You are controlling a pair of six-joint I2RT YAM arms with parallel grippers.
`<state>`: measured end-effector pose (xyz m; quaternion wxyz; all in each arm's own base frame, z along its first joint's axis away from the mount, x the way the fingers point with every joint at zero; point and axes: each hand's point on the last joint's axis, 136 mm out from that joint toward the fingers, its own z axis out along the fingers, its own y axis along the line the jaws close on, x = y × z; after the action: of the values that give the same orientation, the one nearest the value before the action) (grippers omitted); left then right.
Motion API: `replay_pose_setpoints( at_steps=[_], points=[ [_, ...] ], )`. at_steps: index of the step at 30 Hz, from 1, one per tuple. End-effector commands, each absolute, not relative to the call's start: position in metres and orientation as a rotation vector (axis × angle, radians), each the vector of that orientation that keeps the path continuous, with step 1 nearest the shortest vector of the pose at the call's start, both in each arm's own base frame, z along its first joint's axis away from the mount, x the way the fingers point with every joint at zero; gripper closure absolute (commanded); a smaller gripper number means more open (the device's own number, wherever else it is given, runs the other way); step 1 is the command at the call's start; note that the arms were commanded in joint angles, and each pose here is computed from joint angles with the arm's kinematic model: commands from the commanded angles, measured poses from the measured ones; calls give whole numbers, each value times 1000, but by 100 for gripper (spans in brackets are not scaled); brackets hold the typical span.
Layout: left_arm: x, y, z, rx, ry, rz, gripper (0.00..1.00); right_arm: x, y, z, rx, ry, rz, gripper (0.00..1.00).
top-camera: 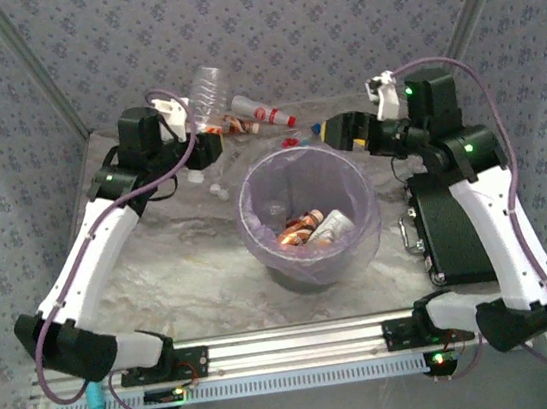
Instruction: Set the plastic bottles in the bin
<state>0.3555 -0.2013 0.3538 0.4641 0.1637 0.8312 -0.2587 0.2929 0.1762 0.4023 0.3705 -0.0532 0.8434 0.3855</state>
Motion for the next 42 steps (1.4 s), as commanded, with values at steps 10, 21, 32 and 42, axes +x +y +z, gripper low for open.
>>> replay_pose_setpoints(
  at_steps=[10, 21, 32, 42],
  points=[
    [246, -303, 393, 1040, 1804, -960, 61, 295, 250, 469, -461, 1957, 1142, 0],
    [239, -320, 379, 1128, 1823, -978, 62, 292, 256, 477, -481, 1931, 1160, 2],
    [248, -324, 384, 1064, 1831, -977, 58, 292, 245, 467, -431, 1978, 1105, 30],
    [244, -324, 392, 1018, 1814, -1031, 11, 299, 221, 454, -334, 2008, 1045, 41]
  ],
)
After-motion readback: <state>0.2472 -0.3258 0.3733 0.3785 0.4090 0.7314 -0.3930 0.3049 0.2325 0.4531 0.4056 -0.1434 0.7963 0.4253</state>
